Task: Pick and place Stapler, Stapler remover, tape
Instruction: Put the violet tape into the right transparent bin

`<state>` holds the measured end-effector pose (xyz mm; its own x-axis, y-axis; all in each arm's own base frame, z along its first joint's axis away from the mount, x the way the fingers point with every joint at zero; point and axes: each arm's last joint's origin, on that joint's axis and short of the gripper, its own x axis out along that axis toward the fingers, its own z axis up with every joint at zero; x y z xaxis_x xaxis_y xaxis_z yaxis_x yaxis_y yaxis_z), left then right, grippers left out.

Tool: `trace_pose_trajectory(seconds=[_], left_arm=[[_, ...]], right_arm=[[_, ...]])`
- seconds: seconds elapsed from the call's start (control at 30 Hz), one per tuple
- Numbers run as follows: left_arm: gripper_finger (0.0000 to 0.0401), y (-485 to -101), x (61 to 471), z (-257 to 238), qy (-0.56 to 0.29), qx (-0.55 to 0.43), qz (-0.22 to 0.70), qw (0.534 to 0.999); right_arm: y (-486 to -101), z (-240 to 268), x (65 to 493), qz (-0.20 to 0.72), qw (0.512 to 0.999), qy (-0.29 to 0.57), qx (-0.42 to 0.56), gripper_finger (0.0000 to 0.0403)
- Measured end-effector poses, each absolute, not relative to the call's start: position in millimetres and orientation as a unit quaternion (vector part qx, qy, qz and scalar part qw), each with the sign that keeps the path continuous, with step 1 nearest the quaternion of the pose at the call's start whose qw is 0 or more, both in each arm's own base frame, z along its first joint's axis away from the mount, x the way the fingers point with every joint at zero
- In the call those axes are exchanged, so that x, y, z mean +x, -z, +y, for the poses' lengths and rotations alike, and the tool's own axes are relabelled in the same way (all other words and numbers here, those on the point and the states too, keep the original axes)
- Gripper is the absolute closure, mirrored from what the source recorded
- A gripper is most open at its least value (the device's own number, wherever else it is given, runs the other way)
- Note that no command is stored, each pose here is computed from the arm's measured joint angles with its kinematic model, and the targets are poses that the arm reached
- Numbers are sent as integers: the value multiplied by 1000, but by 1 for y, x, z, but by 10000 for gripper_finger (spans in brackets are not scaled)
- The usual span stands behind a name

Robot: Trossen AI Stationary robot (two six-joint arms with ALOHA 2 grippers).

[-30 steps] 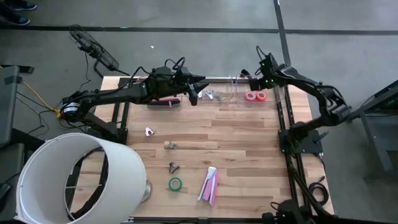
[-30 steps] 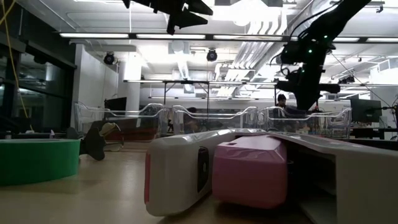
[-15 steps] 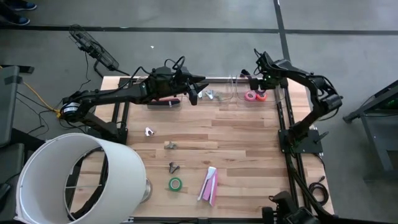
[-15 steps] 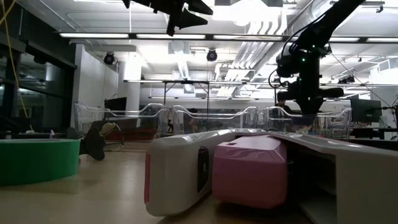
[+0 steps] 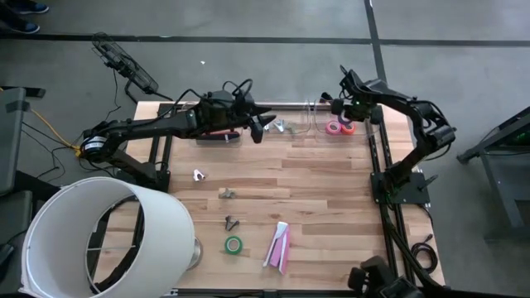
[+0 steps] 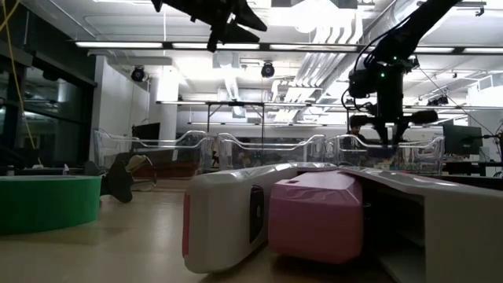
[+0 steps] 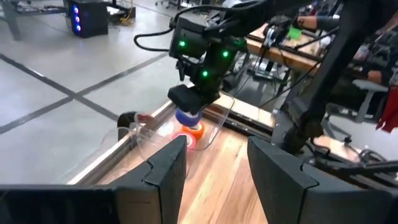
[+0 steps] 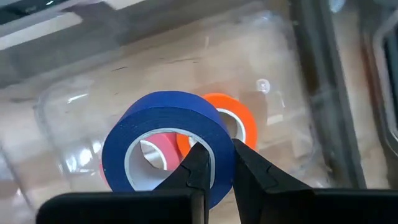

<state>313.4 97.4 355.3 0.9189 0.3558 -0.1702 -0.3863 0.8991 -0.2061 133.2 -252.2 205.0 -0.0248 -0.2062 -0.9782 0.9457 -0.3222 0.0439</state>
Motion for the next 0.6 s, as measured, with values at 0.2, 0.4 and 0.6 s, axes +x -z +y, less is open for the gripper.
trace_pose_trajectory(seconds=[0.2, 0.4, 0.6], left_arm=[[233, -354, 313, 97, -181, -90, 79, 976], [233, -350, 313, 96, -170, -92, 98, 976], [233, -344, 311, 95, -171, -92, 132, 972]], right_arm=[[-205, -244, 142, 294, 396, 671, 553, 370], [-205, -240, 145, 232, 335, 707, 579, 364], [-205, -239, 145, 180, 289, 720, 605, 367]])
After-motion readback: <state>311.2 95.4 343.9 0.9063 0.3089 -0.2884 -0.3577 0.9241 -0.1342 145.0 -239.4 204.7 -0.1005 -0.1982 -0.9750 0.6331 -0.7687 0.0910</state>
